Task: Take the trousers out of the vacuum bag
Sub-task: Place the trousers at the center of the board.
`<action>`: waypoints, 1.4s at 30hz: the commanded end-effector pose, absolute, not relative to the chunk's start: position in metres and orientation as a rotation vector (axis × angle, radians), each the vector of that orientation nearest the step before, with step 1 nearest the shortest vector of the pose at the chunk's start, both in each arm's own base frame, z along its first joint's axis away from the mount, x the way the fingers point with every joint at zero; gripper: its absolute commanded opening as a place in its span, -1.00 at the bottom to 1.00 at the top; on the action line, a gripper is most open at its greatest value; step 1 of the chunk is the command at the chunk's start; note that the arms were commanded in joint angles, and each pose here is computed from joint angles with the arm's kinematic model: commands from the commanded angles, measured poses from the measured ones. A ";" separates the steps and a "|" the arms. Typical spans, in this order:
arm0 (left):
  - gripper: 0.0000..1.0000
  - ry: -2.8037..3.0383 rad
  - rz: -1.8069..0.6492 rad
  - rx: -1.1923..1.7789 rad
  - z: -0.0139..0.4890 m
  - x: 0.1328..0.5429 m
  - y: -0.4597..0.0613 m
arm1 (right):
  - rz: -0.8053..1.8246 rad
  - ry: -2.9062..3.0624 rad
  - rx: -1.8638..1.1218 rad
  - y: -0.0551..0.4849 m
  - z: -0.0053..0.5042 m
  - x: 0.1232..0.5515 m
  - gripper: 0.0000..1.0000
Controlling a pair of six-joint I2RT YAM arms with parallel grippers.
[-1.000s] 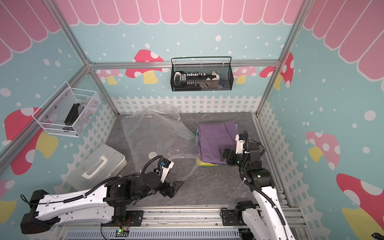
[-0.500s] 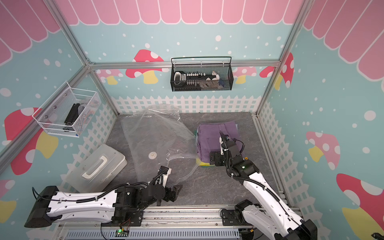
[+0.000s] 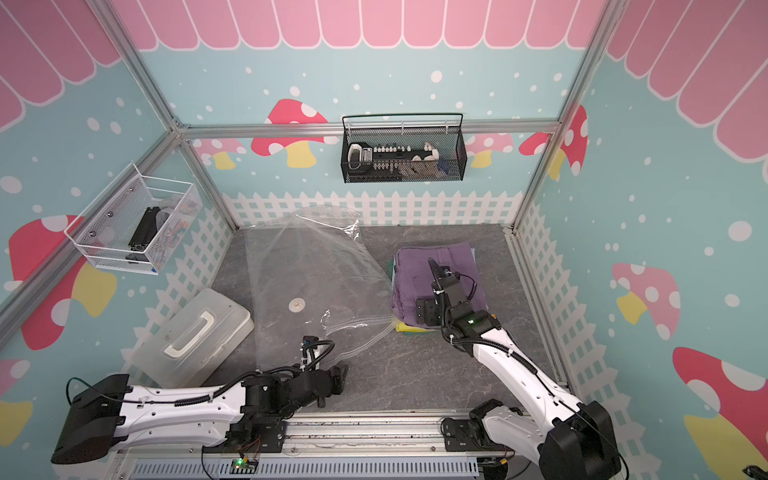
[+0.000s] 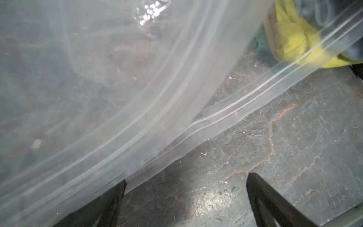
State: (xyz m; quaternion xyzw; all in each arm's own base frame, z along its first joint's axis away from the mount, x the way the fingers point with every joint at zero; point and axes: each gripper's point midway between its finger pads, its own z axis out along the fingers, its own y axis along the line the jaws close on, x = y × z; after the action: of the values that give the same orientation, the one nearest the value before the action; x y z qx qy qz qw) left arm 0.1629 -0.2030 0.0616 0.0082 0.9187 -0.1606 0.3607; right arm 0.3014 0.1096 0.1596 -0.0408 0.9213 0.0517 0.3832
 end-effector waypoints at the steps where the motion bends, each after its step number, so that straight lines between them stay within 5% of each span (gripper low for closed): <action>1: 0.93 2.367 -0.393 -0.078 0.060 0.171 -0.192 | 0.116 2.316 -0.099 0.106 0.161 0.301 0.97; 26: 0.98 2.364 -0.369 -0.232 0.056 0.196 -0.115 | 0.136 2.315 -0.131 0.115 0.173 0.310 0.97; 42: 0.96 2.338 -0.818 0.195 0.102 0.167 -0.182 | 0.110 2.305 -0.183 0.116 0.184 0.313 0.97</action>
State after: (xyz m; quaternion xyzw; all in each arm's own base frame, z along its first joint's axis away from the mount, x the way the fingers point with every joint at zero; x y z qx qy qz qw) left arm 0.1764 -0.1604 0.0788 0.0225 0.9089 -0.2545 0.3296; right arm 0.3110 0.1155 0.1787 -0.0625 0.9131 0.0515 0.3995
